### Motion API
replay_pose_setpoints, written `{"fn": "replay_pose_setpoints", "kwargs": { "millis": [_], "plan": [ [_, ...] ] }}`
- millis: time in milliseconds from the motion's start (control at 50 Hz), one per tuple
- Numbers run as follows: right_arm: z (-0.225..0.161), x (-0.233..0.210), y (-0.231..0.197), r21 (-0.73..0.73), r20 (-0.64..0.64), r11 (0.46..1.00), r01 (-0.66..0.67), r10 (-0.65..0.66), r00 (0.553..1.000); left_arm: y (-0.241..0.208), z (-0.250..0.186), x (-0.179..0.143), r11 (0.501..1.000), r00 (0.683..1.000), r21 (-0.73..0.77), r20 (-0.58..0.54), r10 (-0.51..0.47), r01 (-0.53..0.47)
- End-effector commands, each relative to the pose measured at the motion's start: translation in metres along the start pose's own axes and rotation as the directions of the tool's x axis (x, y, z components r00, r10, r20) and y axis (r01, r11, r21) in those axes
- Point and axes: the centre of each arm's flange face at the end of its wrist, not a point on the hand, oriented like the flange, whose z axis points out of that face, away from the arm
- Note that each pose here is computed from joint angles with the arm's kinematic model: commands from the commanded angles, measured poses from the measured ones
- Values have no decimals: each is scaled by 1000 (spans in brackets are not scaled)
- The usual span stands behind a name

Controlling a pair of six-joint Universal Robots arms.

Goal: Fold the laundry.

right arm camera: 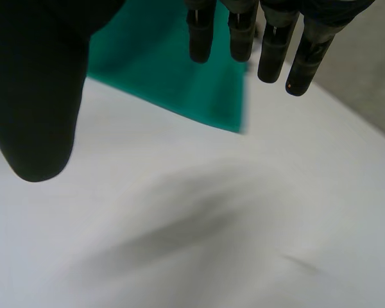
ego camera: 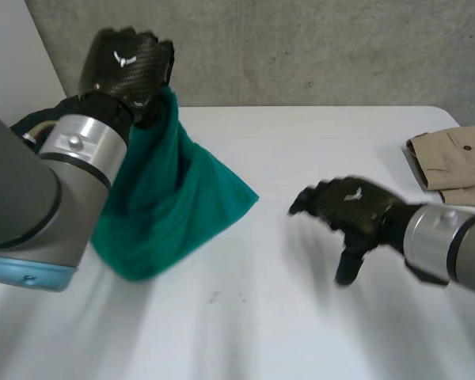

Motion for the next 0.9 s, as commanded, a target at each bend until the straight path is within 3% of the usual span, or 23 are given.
{"fn": "replay_pose_setpoints", "kwargs": {
  "millis": [20, 240, 380, 480, 540, 620, 700, 720, 800, 900],
  "plan": [
    [26, 31, -17, 41, -103, 997, 64, -60, 993, -39, -12, -3, 992, 998, 125, -70, 8, 1],
    [83, 59, -32, 226, -143, 973, -43, 77, 987, -66, -30, -12, 981, 998, 195, -54, 14, -3],
    [107, 20, -37, 264, 72, 932, -249, 239, 968, -61, -34, -10, 984, 998, 177, -61, 15, -4],
    [128, -25, -23, 167, 298, 899, -404, 344, 890, -60, -34, -10, 984, 998, 176, -61, 16, -4],
    [135, -38, -16, 132, 336, 892, -433, 371, 865, -60, -33, -9, 984, 998, 178, -62, 15, -4],
    [135, -29, -22, 163, 296, 884, -438, 379, 877, -58, -32, -8, 985, 998, 172, -64, 15, -4],
    [116, 10, -45, 288, 172, 885, -367, 329, 928, -57, -31, -8, 986, 998, 169, -64, 15, -4],
    [105, 36, -49, 325, 96, 888, -327, 313, 945, -55, -31, -8, 986, 998, 166, -65, 15, -4],
    [76, 73, -49, 352, -53, 912, -210, 244, 968, -56, -28, -8, 985, 998, 170, -63, 17, -6],
    [52, 77, -43, 336, -123, 933, -128, 179, 976, -57, -26, -9, 983, 998, 185, -54, 18, -8]
  ]
}}
